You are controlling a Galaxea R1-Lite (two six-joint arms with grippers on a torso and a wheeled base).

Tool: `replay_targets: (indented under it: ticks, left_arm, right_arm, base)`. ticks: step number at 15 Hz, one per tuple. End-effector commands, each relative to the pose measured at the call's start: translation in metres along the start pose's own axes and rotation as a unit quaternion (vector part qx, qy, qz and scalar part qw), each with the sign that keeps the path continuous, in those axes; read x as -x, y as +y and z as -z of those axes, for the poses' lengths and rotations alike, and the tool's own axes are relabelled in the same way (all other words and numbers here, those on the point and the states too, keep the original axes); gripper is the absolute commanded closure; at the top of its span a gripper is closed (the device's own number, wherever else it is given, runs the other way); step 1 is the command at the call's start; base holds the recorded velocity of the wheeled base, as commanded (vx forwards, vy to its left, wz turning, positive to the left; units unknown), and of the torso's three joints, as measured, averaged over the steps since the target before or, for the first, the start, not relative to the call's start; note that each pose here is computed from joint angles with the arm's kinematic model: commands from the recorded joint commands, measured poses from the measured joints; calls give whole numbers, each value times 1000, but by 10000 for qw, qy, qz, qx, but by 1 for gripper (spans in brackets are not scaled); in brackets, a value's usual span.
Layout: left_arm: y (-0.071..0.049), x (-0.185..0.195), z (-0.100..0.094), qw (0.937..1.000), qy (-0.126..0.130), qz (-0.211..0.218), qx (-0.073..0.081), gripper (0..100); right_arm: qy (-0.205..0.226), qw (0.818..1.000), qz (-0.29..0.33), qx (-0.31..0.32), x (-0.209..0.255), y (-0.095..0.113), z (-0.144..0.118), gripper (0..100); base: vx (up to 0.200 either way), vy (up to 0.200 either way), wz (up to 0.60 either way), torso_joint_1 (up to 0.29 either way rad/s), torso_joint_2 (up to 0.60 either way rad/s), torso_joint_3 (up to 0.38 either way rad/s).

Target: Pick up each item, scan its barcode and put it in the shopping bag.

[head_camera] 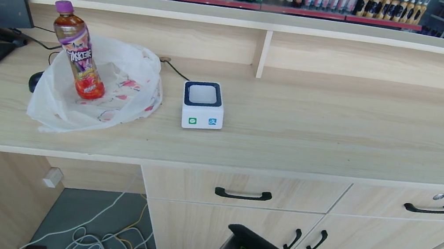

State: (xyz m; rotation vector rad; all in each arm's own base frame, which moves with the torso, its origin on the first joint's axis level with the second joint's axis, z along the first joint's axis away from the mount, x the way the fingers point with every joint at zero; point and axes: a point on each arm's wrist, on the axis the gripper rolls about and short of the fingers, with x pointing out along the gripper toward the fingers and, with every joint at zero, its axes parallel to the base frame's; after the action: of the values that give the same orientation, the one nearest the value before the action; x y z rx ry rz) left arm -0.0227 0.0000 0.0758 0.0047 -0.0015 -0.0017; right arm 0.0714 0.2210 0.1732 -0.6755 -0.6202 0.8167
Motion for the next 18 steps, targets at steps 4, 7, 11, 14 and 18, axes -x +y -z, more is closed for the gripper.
replay_targets:
  ticks: [4, 7, 11, 14, 18]
  left_arm:
    - [0, 0, 0, 10000, 0, -1, 0, 0]
    - [0, 0, 0, 10000, 0, -1, 0, 0]
    - [0, 0, 0, 10000, 0, -1, 0, 0]
    - [0, 0, 0, 10000, 0, -1, 0, 0]
    - [0, 0, 0, 10000, 0, -1, 0, 0]
  right_arm:
    - [-95, 9939, 123, 1096, 1, -6, -5, 100]
    - [-226, 9823, 178, 1849, 5, -11, -8, 100]
    - [-220, 9601, 322, 2770, 2, -16, -10, 100]
    - [-234, 9436, 416, 3275, 3, -19, -13, 100]
    - [-244, 9273, 494, 3702, 3, -22, -15, 100]
  base:
    - [0, 0, 0, 0, 0, 0]
    - [0, 0, 0, 0, 0, 0]
    - [0, 0, 0, 0, 0, 0]
    - [0, 0, 0, 0, 0, 0]
    - [0, 0, 0, 0, 0, 0]
